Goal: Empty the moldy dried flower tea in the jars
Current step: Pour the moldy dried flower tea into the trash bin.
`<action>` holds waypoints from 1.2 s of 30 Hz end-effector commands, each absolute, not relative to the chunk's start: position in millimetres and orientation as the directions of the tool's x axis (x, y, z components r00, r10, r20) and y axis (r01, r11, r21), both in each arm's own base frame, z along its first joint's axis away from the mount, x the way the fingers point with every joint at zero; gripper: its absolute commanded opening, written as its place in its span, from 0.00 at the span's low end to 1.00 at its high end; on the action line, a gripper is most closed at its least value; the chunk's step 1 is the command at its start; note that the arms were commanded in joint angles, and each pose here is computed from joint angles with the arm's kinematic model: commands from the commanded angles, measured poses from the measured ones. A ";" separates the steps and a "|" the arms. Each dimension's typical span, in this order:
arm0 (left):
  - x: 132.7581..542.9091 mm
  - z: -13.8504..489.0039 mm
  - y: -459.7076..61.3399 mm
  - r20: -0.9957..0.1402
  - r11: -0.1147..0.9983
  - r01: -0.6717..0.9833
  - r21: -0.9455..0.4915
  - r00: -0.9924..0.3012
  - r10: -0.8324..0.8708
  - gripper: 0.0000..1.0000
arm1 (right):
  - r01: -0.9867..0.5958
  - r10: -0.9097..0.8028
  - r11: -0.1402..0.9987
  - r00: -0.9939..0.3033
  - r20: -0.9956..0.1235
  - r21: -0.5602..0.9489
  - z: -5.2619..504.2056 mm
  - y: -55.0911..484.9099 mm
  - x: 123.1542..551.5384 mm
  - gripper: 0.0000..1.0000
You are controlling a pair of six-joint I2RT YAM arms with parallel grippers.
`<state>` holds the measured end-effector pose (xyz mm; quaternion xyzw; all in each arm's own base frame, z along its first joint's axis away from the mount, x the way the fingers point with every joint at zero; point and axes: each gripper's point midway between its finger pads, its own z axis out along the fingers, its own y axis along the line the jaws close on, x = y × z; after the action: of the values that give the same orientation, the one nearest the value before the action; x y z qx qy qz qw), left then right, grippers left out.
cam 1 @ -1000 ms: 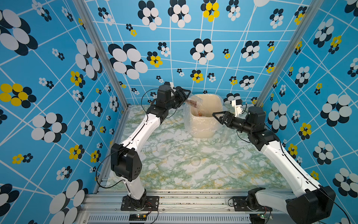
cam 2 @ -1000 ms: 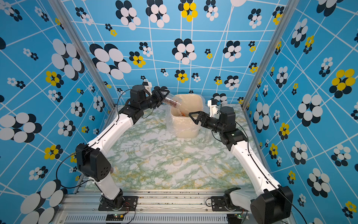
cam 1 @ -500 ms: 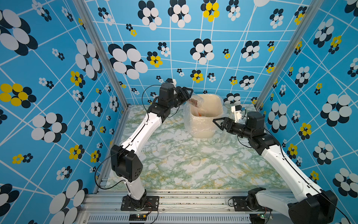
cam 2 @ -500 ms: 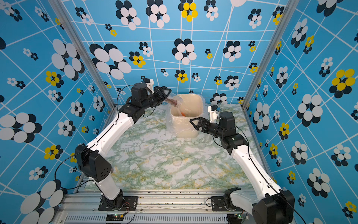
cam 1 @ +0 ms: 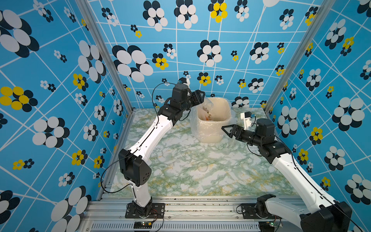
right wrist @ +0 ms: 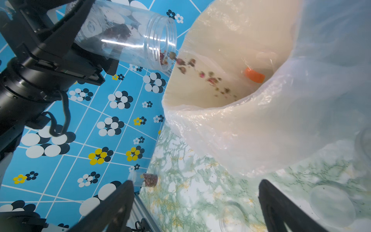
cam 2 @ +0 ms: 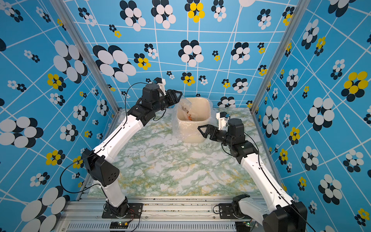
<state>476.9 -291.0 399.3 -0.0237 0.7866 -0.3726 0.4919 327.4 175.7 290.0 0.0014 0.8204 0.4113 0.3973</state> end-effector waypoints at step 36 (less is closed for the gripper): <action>476.6 371.3 -340.1 -0.868 0.910 0.361 -0.203 -0.496 0.003 0.00 | -0.308 0.298 0.717 -0.676 -0.674 0.626 276.0 164.5 322.4 0.99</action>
<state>476.3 -346.5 362.7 0.1414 0.8406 -0.1313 0.5062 324.2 169.2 280.6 -0.0024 0.8309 0.3865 0.4003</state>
